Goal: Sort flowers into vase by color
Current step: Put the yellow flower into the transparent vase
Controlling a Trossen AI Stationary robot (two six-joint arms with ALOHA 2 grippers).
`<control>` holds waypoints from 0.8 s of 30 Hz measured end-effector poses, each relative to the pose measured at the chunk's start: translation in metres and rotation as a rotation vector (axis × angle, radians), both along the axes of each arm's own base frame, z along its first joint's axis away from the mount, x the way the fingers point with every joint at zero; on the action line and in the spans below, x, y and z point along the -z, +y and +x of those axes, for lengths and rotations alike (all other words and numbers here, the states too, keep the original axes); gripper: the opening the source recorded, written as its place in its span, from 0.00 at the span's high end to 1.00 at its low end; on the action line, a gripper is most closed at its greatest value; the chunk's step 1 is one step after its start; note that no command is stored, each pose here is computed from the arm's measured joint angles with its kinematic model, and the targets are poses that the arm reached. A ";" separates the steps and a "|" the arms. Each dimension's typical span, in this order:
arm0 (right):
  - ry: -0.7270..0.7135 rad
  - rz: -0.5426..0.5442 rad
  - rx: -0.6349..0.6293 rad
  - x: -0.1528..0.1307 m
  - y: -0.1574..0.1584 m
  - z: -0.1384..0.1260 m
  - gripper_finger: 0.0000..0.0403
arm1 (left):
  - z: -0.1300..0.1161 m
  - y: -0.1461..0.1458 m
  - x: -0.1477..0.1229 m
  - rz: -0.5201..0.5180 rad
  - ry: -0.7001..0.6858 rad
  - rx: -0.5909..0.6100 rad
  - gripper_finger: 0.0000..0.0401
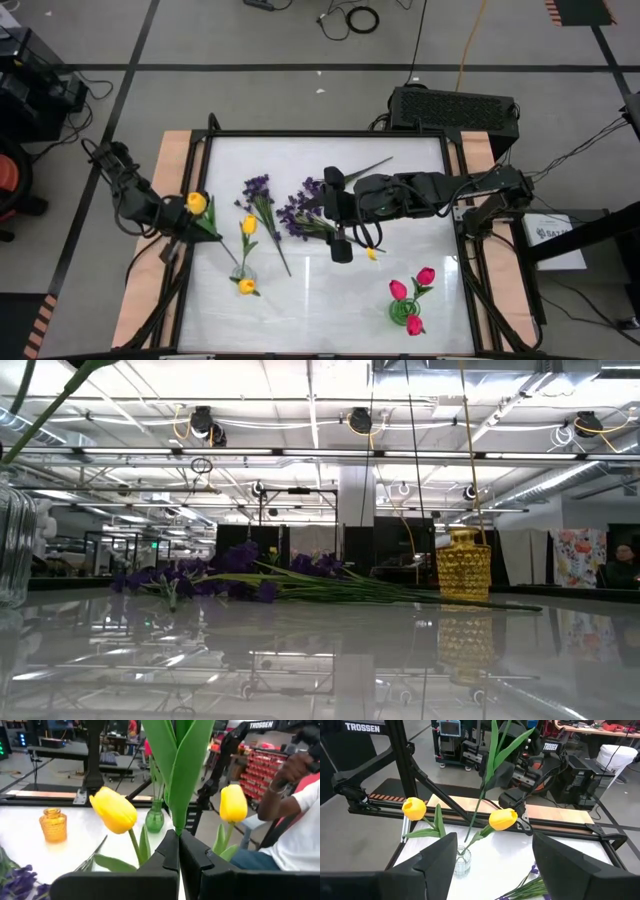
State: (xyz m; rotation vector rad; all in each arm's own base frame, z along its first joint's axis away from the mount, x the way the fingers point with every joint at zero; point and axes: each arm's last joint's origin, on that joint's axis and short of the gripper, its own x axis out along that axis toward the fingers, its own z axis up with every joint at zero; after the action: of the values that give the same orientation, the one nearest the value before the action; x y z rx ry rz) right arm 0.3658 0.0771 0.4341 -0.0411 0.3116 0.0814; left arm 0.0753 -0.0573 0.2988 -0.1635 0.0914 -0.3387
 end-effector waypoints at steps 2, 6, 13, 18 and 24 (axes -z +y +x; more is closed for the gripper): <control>0.000 0.000 0.000 0.000 0.000 0.000 0.38 | 0.002 -0.002 0.008 0.009 0.011 -0.001 1.00; 0.001 0.000 0.000 0.000 0.000 0.000 0.38 | 0.006 -0.006 0.021 -0.010 0.026 -0.001 1.00; 0.000 -0.001 0.001 0.000 0.000 0.000 0.38 | 0.007 -0.012 0.030 -0.038 0.028 0.035 1.00; -0.003 -0.007 0.000 0.000 -0.001 0.000 0.38 | 0.007 -0.014 0.038 -0.021 0.043 0.036 1.00; -0.021 -0.006 -0.001 -0.002 -0.001 0.001 0.38 | 0.007 -0.014 0.041 -0.004 0.044 0.008 1.00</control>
State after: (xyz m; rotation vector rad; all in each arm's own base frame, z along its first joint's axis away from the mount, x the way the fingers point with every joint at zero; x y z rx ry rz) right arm 0.3667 0.0763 0.4359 -0.0479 0.2904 0.0809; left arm 0.0827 -0.0717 0.2578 -0.1747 0.1348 -0.3438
